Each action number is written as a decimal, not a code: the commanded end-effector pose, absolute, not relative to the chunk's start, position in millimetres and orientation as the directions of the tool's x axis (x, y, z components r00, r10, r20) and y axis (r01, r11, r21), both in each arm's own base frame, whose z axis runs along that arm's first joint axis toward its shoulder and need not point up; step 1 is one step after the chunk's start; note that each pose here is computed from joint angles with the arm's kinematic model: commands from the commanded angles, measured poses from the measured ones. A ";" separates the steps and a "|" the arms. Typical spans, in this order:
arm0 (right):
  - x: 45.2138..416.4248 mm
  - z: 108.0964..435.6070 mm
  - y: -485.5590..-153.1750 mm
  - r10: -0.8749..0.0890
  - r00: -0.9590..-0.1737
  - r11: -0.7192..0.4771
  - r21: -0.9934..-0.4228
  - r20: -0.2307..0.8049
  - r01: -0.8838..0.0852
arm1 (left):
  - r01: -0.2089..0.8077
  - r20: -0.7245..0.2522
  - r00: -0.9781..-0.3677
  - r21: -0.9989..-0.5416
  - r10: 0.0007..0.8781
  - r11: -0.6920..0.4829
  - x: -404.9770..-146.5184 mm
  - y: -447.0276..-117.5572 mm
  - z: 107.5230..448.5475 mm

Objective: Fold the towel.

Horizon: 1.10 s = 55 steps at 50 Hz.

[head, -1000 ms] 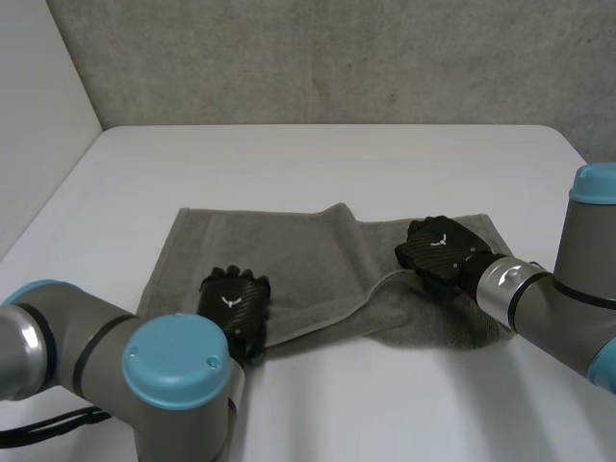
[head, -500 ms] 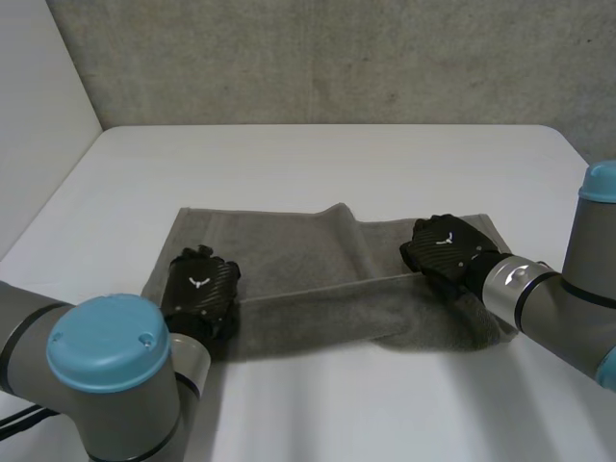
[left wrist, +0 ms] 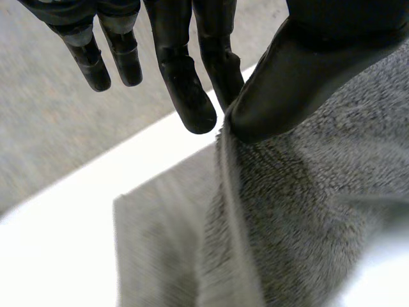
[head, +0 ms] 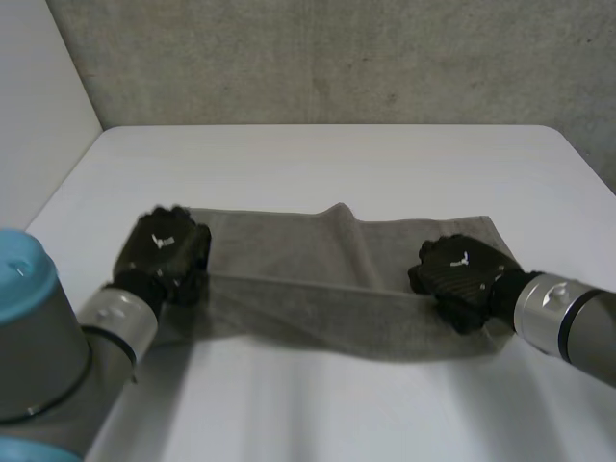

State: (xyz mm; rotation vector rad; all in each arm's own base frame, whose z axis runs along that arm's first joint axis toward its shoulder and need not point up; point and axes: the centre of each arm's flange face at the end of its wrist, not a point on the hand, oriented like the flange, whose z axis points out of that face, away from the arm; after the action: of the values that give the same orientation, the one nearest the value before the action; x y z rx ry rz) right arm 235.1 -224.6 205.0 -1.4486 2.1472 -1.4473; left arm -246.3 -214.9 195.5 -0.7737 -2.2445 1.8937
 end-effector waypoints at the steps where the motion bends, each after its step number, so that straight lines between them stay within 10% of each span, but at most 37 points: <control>1: 248.4 220.1 -248.8 -0.753 -0.498 -0.067 -0.803 0.430 -0.592 | 0.361 -0.333 -0.809 -0.932 0.483 -0.039 -252.7 -246.0 215.6; 19: 271.5 171.2 -266.9 -0.747 -0.468 -0.108 -0.781 0.473 -0.616 | 0.430 -0.290 -0.783 -0.892 0.550 0.141 -254.2 -266.7 151.9; 55: 185.0 185.4 -269.6 -0.759 -0.480 0.053 -0.692 0.441 -0.720 | 0.394 -0.291 -0.811 -0.913 0.508 0.106 -228.6 -241.5 187.7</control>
State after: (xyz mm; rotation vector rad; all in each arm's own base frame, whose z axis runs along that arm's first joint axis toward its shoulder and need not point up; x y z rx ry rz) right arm 188.4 -268.0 184.4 -1.6115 2.2453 -1.4197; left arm -229.4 -241.0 189.3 -0.9291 -2.2560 1.8213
